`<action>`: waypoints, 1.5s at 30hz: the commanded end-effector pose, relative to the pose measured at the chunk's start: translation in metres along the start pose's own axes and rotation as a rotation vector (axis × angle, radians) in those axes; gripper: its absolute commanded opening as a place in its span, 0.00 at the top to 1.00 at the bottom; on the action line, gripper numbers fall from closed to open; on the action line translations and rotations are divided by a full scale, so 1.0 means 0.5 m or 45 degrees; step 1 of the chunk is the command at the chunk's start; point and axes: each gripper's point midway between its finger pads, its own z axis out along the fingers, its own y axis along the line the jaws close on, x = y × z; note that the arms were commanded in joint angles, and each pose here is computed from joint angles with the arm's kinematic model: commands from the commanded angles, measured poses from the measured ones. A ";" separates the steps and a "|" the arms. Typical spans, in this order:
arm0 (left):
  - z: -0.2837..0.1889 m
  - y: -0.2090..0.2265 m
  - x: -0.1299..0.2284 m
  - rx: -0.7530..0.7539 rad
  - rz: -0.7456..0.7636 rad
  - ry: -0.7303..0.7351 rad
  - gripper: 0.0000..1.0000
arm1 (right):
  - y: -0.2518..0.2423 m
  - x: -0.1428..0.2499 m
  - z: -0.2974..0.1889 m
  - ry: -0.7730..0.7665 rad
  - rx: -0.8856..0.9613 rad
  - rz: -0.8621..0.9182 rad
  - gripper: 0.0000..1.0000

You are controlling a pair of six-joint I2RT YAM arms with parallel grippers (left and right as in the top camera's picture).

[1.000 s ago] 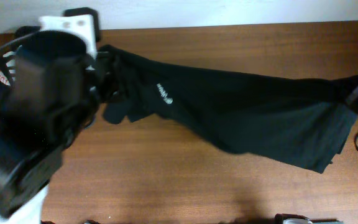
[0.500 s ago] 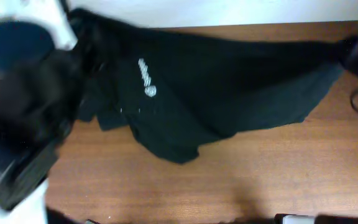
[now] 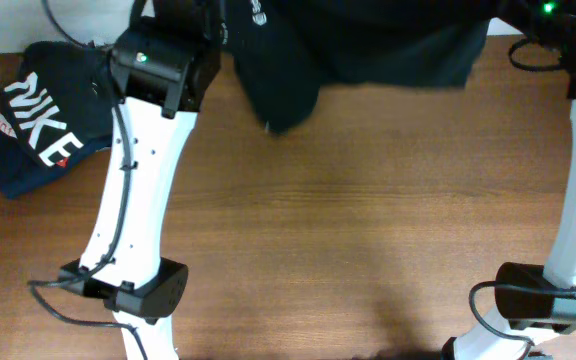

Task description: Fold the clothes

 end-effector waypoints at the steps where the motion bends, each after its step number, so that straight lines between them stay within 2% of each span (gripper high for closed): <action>1: -0.082 0.067 -0.062 -0.061 0.026 -0.052 0.99 | -0.003 -0.003 -0.058 -0.009 0.009 -0.012 0.96; 6: -0.093 0.076 0.091 -0.071 0.043 0.328 0.99 | -0.046 0.083 -0.048 0.208 0.117 0.026 0.96; 7: -0.101 0.075 0.153 -0.068 0.033 0.483 0.99 | -0.063 0.124 -0.046 0.311 0.158 0.040 0.96; 11: -0.125 0.057 0.322 -0.038 0.033 0.910 0.95 | -0.106 0.232 -0.046 0.590 0.245 0.019 0.96; 14: -0.138 0.049 0.409 -0.027 0.092 1.136 0.94 | -0.134 0.311 -0.043 0.784 0.305 0.029 0.96; 15: -0.143 0.047 0.431 -0.022 0.106 1.196 0.91 | -0.139 0.331 -0.040 0.833 0.312 0.017 0.96; 16: -0.151 0.035 0.475 0.019 0.128 1.309 0.70 | -0.146 0.367 -0.033 0.915 0.318 -0.016 0.88; 17: -0.164 0.018 0.517 0.077 0.118 1.421 0.45 | -0.157 0.412 -0.028 1.018 0.323 -0.058 0.50; 18: -0.171 0.012 0.538 0.097 0.113 1.477 0.44 | -0.162 0.431 -0.026 1.058 0.330 -0.063 0.36; 19: -0.178 0.009 0.562 0.103 0.115 1.537 0.36 | -0.170 0.453 -0.024 1.105 0.338 -0.068 0.21; 22: -0.191 0.018 0.611 0.075 0.147 1.646 0.31 | -0.188 0.494 -0.017 1.181 0.361 -0.057 0.21; 23: -0.198 0.018 0.628 0.075 0.150 1.687 0.24 | -0.191 0.501 -0.017 1.196 0.367 -0.054 0.21; 25: -0.204 0.015 0.640 0.085 0.144 1.722 0.18 | -0.191 0.501 -0.017 1.195 0.367 -0.054 0.21; 26: -0.206 0.013 0.642 0.094 0.137 1.731 0.07 | -0.191 0.500 -0.018 1.194 0.366 -0.054 0.21; 27: -0.207 0.012 0.642 0.098 0.135 1.733 0.01 | -0.191 0.500 -0.018 1.193 0.366 -0.054 0.19; 32: -0.207 0.014 0.650 0.105 0.164 1.743 0.01 | -0.190 0.497 -0.014 1.180 0.361 -0.058 0.11; 35: -0.198 0.012 0.679 0.103 0.171 1.758 0.01 | -0.189 0.492 -0.006 1.160 0.351 -0.067 0.06; 42: -0.206 0.015 0.798 0.093 0.180 1.892 0.02 | -0.190 0.495 -0.006 1.165 0.352 -0.066 0.03; 45: -0.194 0.004 0.846 0.118 0.149 1.887 0.07 | -0.189 0.495 -0.006 1.164 0.352 -0.067 0.03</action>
